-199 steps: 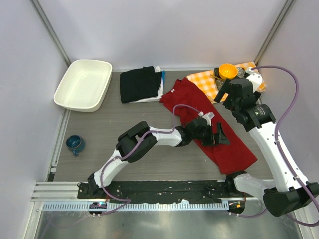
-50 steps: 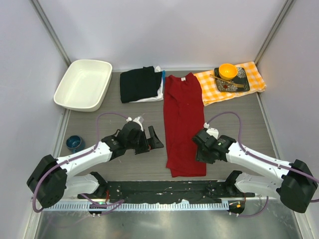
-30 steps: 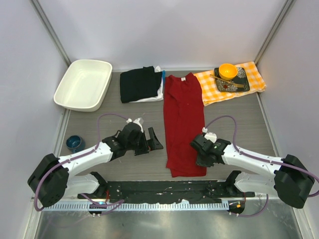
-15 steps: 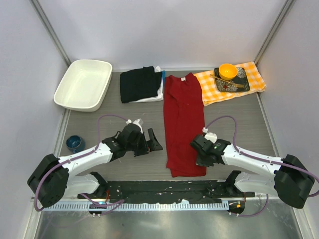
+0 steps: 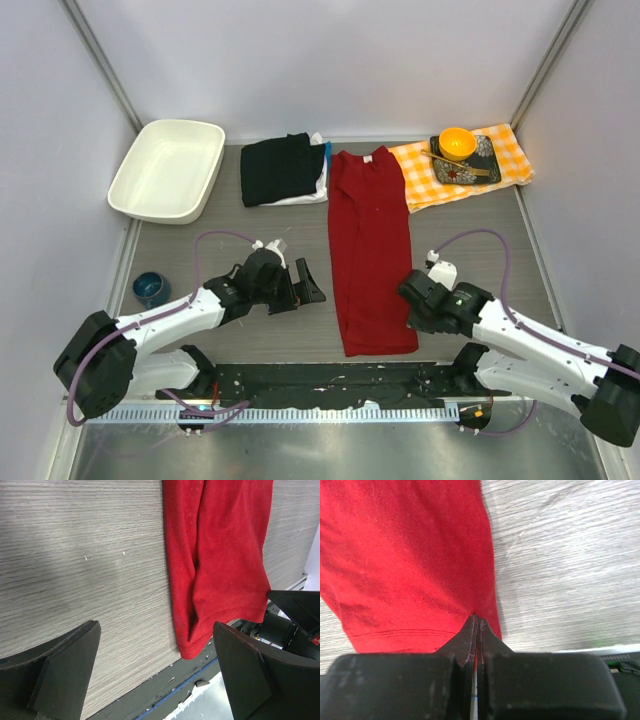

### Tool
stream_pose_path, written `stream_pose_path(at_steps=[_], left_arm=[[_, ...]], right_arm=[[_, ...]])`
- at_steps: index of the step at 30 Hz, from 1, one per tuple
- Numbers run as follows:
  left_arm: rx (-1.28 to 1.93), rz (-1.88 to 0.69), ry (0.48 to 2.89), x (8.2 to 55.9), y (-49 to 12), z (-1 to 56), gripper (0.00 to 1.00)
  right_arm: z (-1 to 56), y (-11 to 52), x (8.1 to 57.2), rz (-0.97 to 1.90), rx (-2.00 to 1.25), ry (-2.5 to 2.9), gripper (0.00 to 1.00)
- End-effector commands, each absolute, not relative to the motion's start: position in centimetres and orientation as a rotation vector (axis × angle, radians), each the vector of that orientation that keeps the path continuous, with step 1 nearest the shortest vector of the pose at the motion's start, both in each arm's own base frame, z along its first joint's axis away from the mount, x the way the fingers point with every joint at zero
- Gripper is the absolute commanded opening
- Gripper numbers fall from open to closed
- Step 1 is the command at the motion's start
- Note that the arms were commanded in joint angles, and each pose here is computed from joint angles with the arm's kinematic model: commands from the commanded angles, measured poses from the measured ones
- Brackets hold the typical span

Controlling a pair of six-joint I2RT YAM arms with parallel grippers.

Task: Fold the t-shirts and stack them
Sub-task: Fold the tshirt

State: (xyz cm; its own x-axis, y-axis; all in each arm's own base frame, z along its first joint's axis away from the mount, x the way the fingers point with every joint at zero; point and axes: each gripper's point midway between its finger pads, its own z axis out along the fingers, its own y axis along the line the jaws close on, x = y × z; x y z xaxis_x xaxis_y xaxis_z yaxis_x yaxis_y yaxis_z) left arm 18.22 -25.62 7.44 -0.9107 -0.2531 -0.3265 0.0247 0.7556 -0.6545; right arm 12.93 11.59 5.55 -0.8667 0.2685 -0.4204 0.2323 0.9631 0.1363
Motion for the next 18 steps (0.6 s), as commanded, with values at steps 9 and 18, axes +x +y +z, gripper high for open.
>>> stream_pose_path(at_steps=[9,18], left_arm=[[-0.15,-1.024,2.501,18.6,-26.2,9.1,1.0],[-0.106,-1.084,2.49,18.5,-28.3,9.6,1.0]], right_arm=[[7.0,9.3,11.9,0.045,0.497,2.629,0.01],[10.8,10.7,14.7,0.1,0.469,2.521,0.66]])
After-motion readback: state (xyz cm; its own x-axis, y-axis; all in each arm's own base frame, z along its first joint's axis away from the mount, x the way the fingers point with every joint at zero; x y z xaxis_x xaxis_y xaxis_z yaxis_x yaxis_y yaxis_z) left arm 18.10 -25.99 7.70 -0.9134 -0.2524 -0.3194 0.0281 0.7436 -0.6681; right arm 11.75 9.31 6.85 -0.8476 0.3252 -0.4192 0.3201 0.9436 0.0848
